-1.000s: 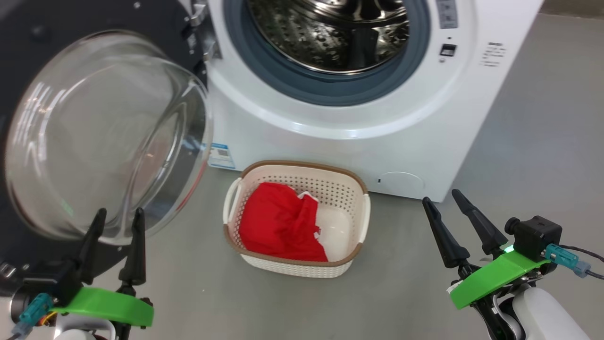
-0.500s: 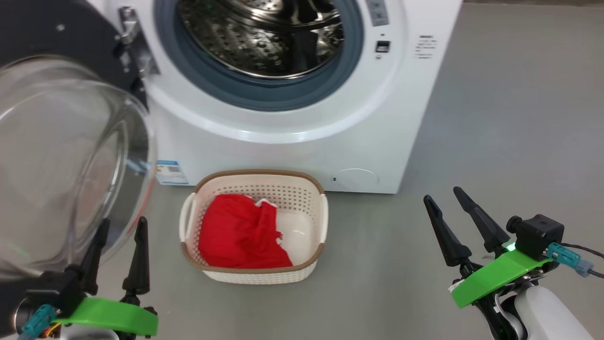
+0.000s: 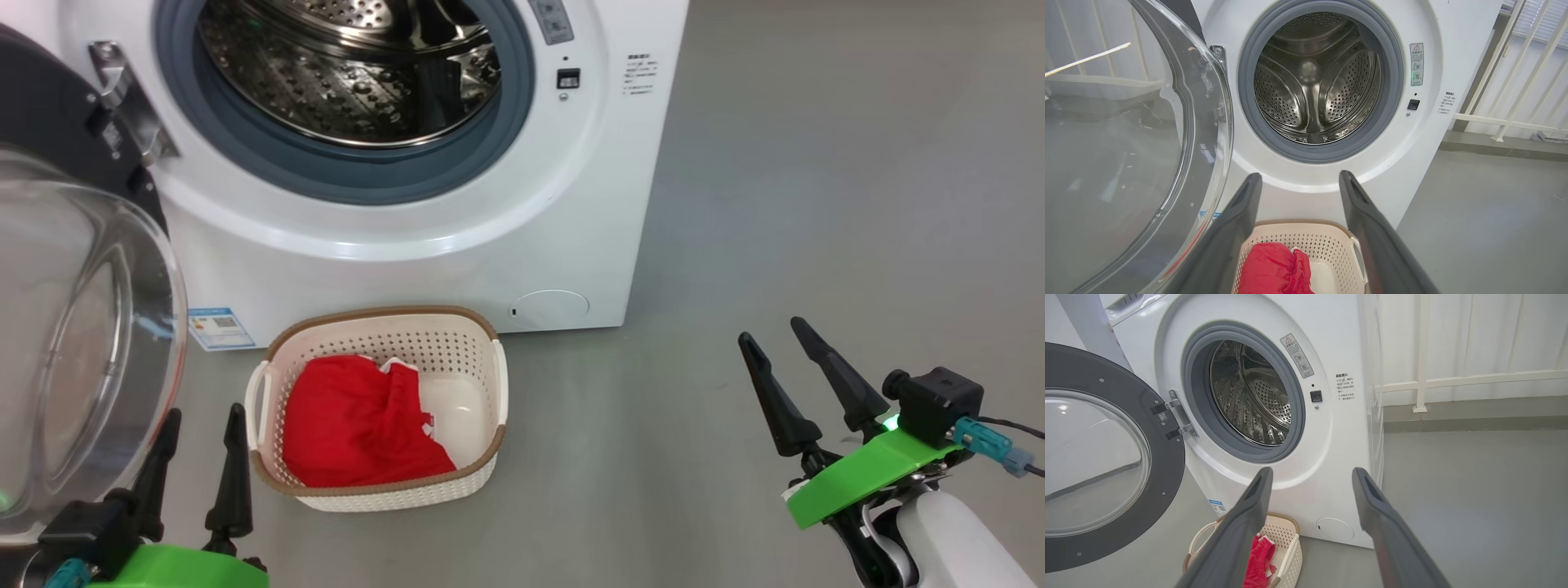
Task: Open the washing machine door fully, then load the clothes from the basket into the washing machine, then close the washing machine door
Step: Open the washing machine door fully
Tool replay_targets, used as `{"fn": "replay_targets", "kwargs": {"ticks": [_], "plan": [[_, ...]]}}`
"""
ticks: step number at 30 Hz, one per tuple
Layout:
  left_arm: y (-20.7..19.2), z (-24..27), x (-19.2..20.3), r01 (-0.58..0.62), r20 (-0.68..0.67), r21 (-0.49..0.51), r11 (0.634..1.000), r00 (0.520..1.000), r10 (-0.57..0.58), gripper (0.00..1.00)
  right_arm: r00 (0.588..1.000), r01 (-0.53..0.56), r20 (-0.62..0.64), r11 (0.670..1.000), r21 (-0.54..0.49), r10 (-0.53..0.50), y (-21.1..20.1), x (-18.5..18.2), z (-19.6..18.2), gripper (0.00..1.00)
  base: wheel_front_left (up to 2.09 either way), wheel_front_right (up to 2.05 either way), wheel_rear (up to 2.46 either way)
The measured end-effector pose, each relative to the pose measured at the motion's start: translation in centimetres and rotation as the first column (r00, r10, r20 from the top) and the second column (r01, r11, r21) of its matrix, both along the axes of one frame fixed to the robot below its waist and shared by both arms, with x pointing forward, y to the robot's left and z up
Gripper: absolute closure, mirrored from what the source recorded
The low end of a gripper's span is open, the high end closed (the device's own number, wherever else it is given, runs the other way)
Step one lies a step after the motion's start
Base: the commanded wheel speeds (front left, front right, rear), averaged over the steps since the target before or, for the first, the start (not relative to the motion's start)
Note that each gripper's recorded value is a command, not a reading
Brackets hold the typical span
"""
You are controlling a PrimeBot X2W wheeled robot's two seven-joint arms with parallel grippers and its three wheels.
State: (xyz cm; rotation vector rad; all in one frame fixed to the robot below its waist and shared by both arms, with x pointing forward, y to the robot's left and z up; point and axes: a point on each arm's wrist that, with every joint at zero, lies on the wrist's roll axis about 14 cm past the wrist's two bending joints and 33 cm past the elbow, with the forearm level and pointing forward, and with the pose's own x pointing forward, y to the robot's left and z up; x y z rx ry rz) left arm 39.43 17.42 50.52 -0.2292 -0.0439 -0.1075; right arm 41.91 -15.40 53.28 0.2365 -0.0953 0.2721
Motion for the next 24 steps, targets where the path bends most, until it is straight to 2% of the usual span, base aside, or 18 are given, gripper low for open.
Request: {"fn": "replay_targets", "kwargs": {"ticks": [6, 24], "plan": [[-0.6, 0.6, 0.3, 0.012, 0.026, 0.018, 1.000, 1.000, -0.012, 0.00, 0.999, 0.040, 0.012, 0.999, -0.012, -0.040, -1.6, -0.2, 0.4, 0.00, 0.00, 0.00, 0.00], [-0.6, 0.8, -0.2, 0.003, 0.036, 0.017, 1.000, 0.999, -0.003, 0.00, 0.998, 0.056, 0.014, 0.998, -0.025, -0.056, -2.1, -0.3, 0.3, 0.00, 0.00, 0.00, 0.00]]}}
